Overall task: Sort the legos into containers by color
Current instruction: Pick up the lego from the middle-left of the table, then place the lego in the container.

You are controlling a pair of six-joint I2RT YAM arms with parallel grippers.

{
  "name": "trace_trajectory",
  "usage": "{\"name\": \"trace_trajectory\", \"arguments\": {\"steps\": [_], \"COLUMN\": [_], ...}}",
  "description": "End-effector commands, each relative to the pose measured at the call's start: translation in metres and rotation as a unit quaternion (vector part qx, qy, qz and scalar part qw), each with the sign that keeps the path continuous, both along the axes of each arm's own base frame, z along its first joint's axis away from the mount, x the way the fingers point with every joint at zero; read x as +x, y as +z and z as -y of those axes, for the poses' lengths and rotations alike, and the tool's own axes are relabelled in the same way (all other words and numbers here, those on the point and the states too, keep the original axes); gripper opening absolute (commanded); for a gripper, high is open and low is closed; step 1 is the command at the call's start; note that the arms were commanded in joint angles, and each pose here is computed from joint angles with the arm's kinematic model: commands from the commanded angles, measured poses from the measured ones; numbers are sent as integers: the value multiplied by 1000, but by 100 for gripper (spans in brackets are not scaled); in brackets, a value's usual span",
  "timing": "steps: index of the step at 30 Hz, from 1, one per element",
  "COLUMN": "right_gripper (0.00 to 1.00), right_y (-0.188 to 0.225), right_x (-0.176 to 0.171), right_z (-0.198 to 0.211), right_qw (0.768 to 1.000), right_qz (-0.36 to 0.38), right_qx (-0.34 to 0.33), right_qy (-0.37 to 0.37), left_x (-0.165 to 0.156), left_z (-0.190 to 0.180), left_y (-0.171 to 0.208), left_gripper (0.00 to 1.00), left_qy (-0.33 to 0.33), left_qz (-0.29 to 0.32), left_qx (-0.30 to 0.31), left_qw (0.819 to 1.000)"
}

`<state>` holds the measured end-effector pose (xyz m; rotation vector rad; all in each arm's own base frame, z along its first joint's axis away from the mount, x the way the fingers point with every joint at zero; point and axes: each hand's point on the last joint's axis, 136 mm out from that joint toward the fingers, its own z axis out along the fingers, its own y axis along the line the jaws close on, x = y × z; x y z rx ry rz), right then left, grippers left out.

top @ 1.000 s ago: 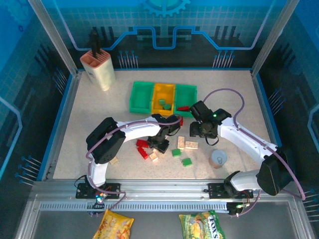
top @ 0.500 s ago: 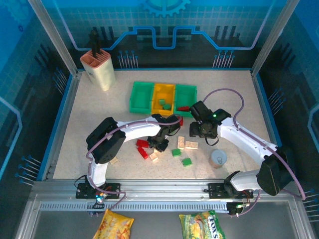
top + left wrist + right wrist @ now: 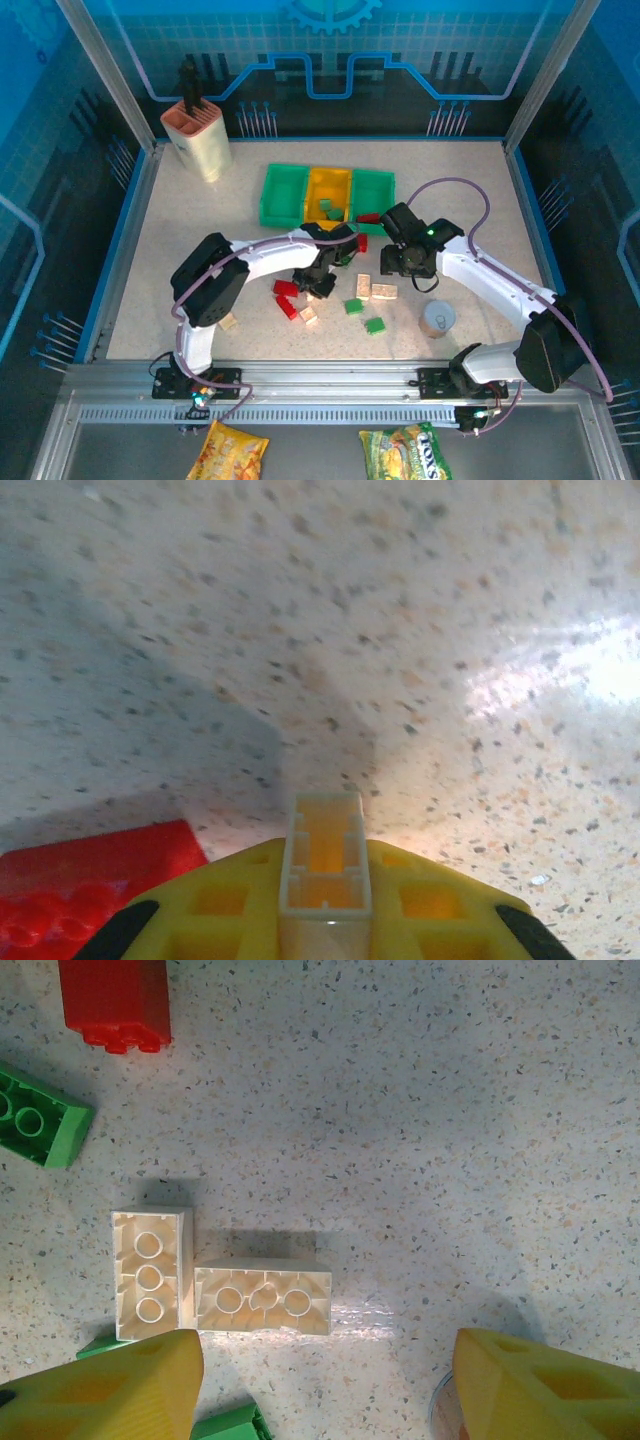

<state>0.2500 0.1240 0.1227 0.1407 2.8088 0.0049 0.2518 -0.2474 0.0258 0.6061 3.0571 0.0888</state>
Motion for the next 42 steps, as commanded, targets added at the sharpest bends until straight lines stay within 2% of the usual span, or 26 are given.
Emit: {"name": "trace_trajectory", "arguments": {"steps": [1, 11, 20, 30, 42], "right_gripper": [68, 67, 68, 68, 68], "right_y": [0, 3, 5, 6, 9], "right_x": [-3, -3, -3, -2, 4], "right_z": [3, 5, 7, 8, 3], "right_qw": [1000, 1000, 1000, 1000, 1000], "right_qz": [-4, 0, 5, 8, 9], "right_qx": [-14, -18, -21, -24, -21], "right_qy": [-5, -4, -6, -4, 1], "left_x": [24, 99, 163, 215, 239], "left_z": [-4, -24, -48, -81, -103], "left_y": [31, 78, 104, 93, 44], "left_gripper": [19, 20, 23, 23, 24], "left_qy": [41, 126, 185, 229, 248], "left_qz": [38, 100, 135, 142, 100], "left_qx": [-25, -83, -101, -81, -68], "left_qw": [998, 984, 968, 960, 961]}}
